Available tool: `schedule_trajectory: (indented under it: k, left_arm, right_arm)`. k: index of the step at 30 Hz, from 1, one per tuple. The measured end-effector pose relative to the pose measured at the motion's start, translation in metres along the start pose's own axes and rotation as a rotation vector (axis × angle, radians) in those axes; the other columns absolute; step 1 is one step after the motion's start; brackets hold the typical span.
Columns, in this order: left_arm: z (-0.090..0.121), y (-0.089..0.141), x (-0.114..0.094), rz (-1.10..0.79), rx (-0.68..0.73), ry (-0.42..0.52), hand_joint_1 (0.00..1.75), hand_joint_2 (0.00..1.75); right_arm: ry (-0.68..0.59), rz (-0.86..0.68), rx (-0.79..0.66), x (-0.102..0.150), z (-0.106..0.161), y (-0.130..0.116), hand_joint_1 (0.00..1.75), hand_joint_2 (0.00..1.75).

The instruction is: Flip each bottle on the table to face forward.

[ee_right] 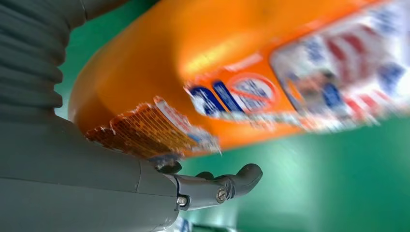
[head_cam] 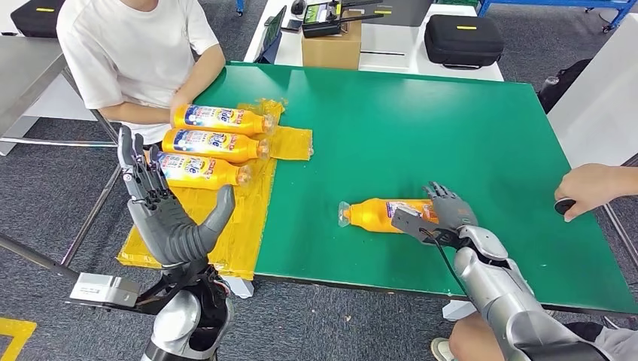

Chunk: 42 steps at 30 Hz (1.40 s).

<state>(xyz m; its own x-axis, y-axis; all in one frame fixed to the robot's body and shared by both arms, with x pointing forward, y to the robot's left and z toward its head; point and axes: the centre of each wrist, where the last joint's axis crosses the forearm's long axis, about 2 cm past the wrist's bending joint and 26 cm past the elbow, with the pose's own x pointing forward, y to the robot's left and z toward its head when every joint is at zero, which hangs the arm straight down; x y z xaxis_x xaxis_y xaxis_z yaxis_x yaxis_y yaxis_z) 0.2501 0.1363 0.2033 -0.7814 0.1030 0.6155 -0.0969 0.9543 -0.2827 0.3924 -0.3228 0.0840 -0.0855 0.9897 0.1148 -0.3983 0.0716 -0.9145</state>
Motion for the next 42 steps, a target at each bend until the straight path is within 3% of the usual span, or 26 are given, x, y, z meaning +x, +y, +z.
schedule_trajectory:
  k: [7, 19, 27, 36, 42]
  left_arm:
    - [0.001, -0.001, -0.010, -0.023, -0.068, 0.013, 0.00, 1.75]
    - [0.011, 0.000, -0.028, -0.020, -0.134, 0.117, 0.00, 1.75]
    - [0.015, 0.005, -0.027, -0.050, -0.129, 0.112, 0.00, 1.75]
    - [0.018, 0.008, -0.025, -0.074, -0.128, 0.103, 0.00, 1.75]
    - [0.026, 0.010, -0.021, -0.054, -0.160, 0.140, 0.00, 1.75]
  right_arm:
    - [0.153, 0.118, 0.283, -0.001, -0.012, -0.035, 1.75, 1.75]
    - [0.050, -0.030, 0.385, -0.037, -0.005, -0.043, 1.75, 1.75]
    - [-0.151, -0.251, 0.125, -0.029, 0.000, -0.012, 1.75, 1.75]
    - [-0.238, -0.337, 0.005, -0.011, 0.003, 0.008, 1.75, 1.75]
    - [-0.401, -0.549, -0.288, 0.039, 0.018, 0.034, 1.75, 1.75]
